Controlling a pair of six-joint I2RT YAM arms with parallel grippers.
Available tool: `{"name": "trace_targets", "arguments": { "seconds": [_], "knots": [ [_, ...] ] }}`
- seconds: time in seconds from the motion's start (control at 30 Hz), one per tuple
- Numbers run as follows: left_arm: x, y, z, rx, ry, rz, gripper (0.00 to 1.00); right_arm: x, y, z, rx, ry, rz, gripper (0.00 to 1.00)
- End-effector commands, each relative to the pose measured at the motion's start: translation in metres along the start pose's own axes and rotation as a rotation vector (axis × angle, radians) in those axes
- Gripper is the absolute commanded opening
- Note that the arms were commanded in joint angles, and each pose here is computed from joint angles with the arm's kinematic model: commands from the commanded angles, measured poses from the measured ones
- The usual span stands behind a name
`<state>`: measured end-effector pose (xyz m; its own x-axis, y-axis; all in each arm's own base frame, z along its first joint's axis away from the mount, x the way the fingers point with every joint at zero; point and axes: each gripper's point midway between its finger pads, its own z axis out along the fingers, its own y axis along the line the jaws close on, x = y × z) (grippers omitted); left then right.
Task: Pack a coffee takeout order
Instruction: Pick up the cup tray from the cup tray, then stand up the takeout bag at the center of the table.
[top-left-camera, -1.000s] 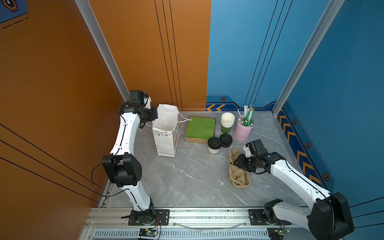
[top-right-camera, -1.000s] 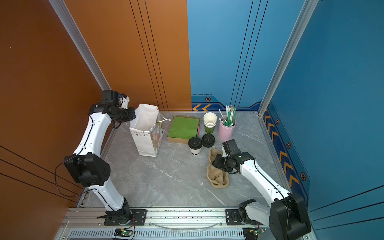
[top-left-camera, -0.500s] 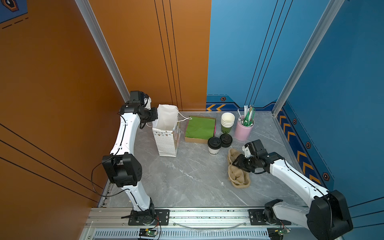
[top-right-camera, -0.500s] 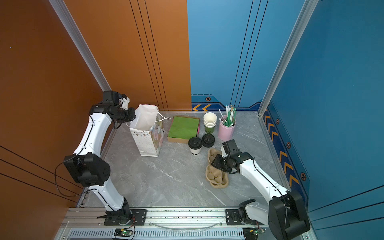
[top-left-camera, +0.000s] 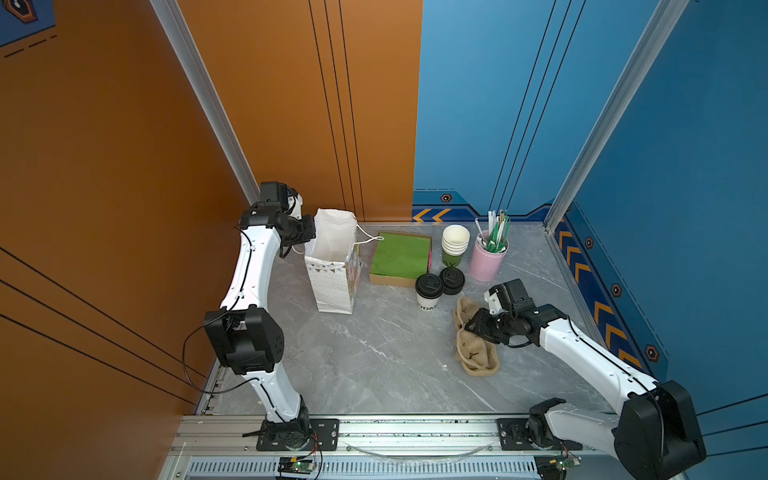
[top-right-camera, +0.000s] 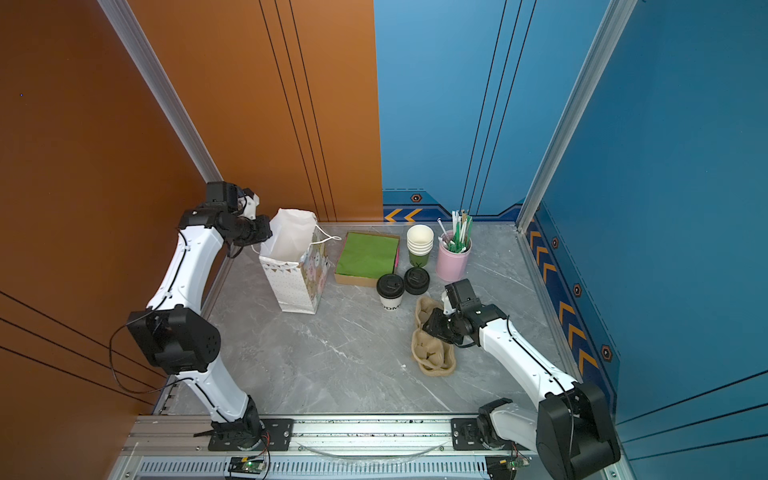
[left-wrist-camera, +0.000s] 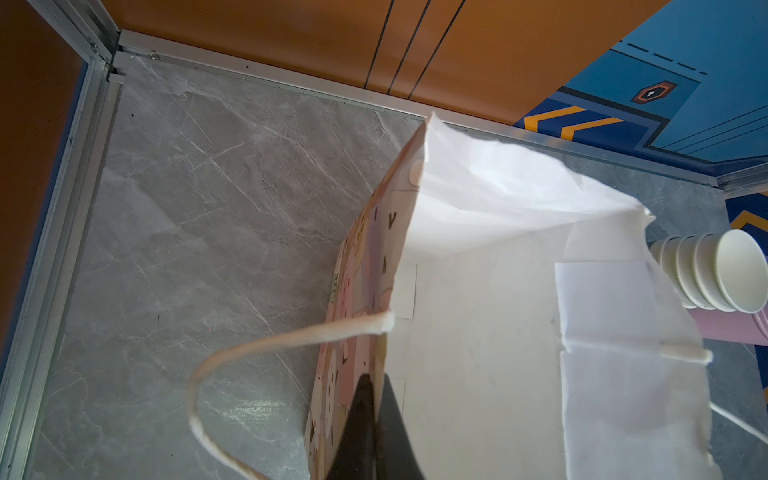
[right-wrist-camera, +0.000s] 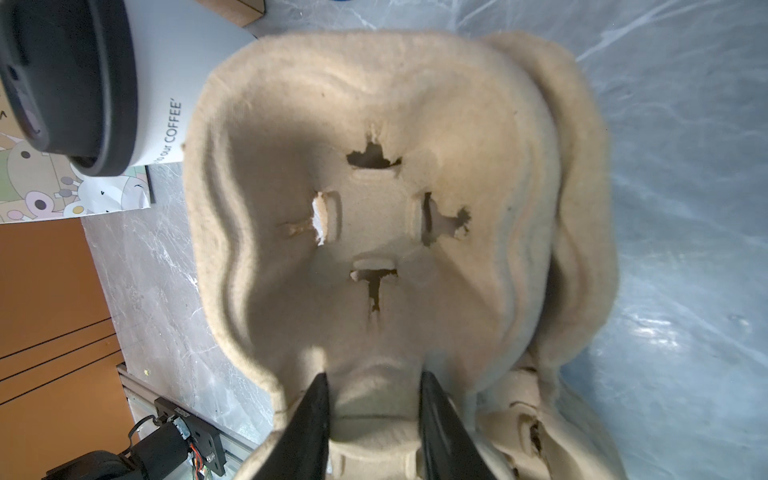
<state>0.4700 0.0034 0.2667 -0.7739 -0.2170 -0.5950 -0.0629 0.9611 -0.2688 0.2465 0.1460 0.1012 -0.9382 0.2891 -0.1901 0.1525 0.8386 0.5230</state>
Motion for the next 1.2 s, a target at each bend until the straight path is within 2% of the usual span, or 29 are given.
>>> {"name": "trace_targets", "arguments": {
  "seconds": [0.0,0.4,0.7,0.9,1.17],
  "knots": [
    [0.004,-0.004,-0.011,0.008,-0.006,0.012,0.00,-0.002,0.001,-0.009,-0.005,-0.026,-0.004,0.35],
    [0.010,-0.008,-0.020,0.027,-0.024,-0.025,0.00,-0.015,0.024,-0.058,-0.036,-0.138,-0.058,0.34],
    [0.027,-0.017,-0.035,0.085,-0.055,-0.117,0.00,-0.030,0.069,-0.107,-0.132,-0.225,-0.138,0.34],
    [0.043,-0.020,-0.048,0.111,-0.104,-0.166,0.00,-0.042,0.113,-0.129,-0.201,-0.255,-0.217,0.34],
    [0.060,-0.026,-0.060,0.142,-0.183,-0.212,0.00,-0.047,0.203,-0.144,-0.282,-0.273,-0.391,0.34]
  ]
}}
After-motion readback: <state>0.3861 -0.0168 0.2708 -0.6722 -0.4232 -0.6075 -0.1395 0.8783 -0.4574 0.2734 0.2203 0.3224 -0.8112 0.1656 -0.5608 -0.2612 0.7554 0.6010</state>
